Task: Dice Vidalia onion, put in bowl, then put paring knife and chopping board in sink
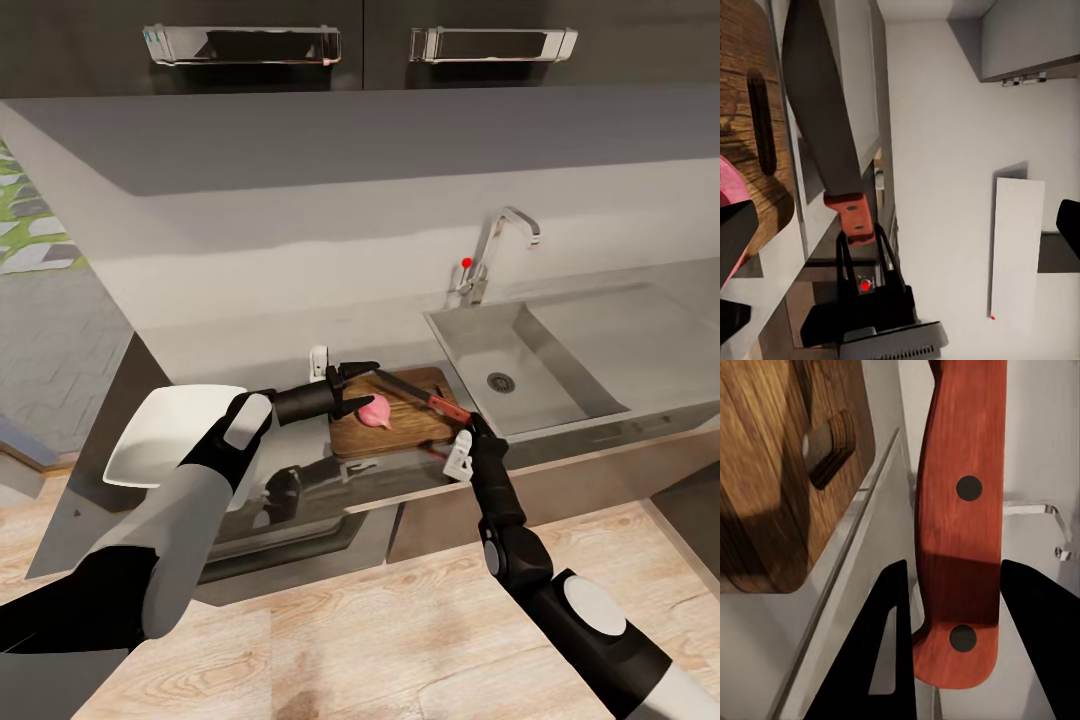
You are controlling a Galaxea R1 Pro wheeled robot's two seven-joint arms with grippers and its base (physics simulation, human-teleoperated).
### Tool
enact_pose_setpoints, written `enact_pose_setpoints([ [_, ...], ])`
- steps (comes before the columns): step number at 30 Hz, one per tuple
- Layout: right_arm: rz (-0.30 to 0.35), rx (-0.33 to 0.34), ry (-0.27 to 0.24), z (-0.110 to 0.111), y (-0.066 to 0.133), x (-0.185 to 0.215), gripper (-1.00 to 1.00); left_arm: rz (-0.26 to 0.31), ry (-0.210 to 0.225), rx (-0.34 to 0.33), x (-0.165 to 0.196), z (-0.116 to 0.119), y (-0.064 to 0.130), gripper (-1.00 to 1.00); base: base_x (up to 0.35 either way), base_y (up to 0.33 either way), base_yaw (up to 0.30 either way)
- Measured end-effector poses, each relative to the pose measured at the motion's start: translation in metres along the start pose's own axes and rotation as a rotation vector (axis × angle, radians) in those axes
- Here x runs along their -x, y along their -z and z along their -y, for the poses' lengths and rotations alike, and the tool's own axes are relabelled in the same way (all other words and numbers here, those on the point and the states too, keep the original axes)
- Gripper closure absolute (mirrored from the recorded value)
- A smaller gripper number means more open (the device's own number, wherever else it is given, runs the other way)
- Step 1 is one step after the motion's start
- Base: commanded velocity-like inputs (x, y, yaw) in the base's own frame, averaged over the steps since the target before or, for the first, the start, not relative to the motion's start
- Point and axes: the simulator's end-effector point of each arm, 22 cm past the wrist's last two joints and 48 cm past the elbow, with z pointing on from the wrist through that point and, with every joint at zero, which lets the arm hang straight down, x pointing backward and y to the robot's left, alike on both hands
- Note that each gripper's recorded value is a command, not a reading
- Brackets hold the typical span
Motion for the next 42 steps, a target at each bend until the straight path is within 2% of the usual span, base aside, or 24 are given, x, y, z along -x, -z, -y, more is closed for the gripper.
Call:
enact_pose_setpoints([
  [42, 0.021, 0.017, -0.004, -0.007, 0.0068, 0.0089, 1.0, 0.001, 0.0, 0.0, 0.0005, 0.0, 0.0007, -1.0, 0.0, 0.0, 0.0],
])
